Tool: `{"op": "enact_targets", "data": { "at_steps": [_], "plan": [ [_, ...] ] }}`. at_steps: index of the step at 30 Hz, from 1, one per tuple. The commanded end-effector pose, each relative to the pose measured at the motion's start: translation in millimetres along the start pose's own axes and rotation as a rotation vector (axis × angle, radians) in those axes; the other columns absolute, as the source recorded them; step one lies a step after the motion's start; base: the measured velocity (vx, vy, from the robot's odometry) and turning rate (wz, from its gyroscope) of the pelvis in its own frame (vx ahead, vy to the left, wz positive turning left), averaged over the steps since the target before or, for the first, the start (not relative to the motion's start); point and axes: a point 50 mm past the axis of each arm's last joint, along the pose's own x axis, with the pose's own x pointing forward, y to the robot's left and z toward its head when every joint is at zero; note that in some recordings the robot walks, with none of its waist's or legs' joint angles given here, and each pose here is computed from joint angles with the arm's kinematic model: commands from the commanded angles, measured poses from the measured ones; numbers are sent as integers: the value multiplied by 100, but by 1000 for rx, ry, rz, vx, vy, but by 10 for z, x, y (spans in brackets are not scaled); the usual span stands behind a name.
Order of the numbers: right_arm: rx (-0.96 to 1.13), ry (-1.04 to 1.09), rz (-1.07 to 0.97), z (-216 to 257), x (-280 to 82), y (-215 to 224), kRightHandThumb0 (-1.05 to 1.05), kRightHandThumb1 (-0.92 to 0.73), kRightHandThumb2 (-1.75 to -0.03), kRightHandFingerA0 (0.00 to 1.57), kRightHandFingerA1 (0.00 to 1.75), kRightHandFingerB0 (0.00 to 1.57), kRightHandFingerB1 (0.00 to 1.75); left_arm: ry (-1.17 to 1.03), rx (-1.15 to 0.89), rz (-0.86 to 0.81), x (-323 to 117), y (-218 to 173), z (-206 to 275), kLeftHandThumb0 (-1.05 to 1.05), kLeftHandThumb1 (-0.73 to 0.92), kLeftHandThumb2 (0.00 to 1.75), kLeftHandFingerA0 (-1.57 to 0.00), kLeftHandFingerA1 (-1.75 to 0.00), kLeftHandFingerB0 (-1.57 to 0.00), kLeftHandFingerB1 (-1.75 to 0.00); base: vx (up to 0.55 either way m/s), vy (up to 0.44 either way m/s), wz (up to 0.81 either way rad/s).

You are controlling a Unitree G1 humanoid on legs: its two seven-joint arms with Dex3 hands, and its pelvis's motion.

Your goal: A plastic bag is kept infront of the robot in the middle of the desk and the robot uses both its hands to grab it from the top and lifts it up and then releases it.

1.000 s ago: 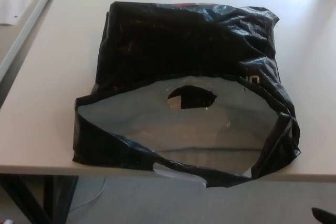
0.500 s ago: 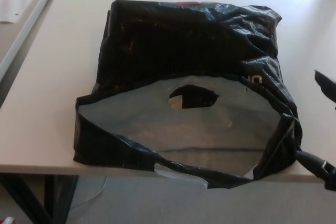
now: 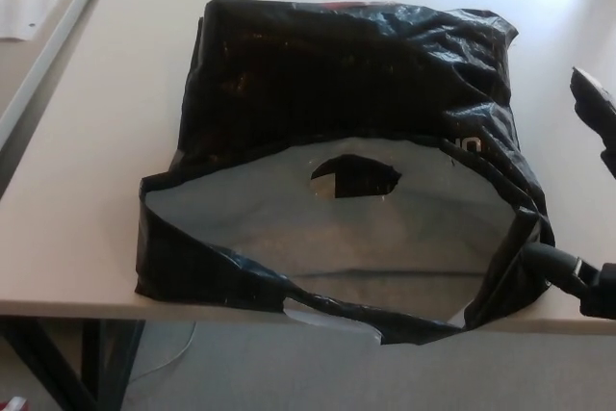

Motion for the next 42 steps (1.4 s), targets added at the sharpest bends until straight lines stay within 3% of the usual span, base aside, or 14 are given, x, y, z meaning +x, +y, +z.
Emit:
{"op": "enact_targets", "data": {
  "at_steps": [1,2,7,8,21,37,42],
  "plan": [
    [65,107,55,-137,136,-44,-49,-49,-68,1,35,0,0,94,-76,-180,169,-137,-165,-29,40,57,-31,-40,-21,-32,0,0,0],
    [69,120,64,-149,152,-49,-63,-32,-68,0,29,0,3,98,-70,-202,188,-157,-176,-31,40,57,-31,-40,-20,-32,0,0,0],
    [79,152,105,-184,253,-58,-64,-31,-66,2,33,0,1,168,-143,-294,270,-288,-231,-42,38,61,-25,-41,-14,-34,0,0,0],
    [95,159,105,-189,255,-52,-56,-43,-72,0,35,0,0,178,-159,-294,281,-324,-240,-43,38,62,-27,-42,-14,-34,0,0,0],
    [173,205,100,-199,138,61,-40,-41,-70,3,45,0,0,318,-324,-253,532,-646,-384,-43,40,63,-23,-39,-9,-32,0,0,0],
    [213,241,121,-222,63,140,-45,-43,-70,5,43,0,0,456,-327,-168,738,-749,-819,-26,46,54,-27,-35,-17,-28,0,0,0],
    [199,228,131,-212,83,125,-42,-44,-70,4,42,0,0,492,-379,-157,708,-770,-922,-25,47,54,-21,-35,-14,-27,0,0,0]
  ]
}}
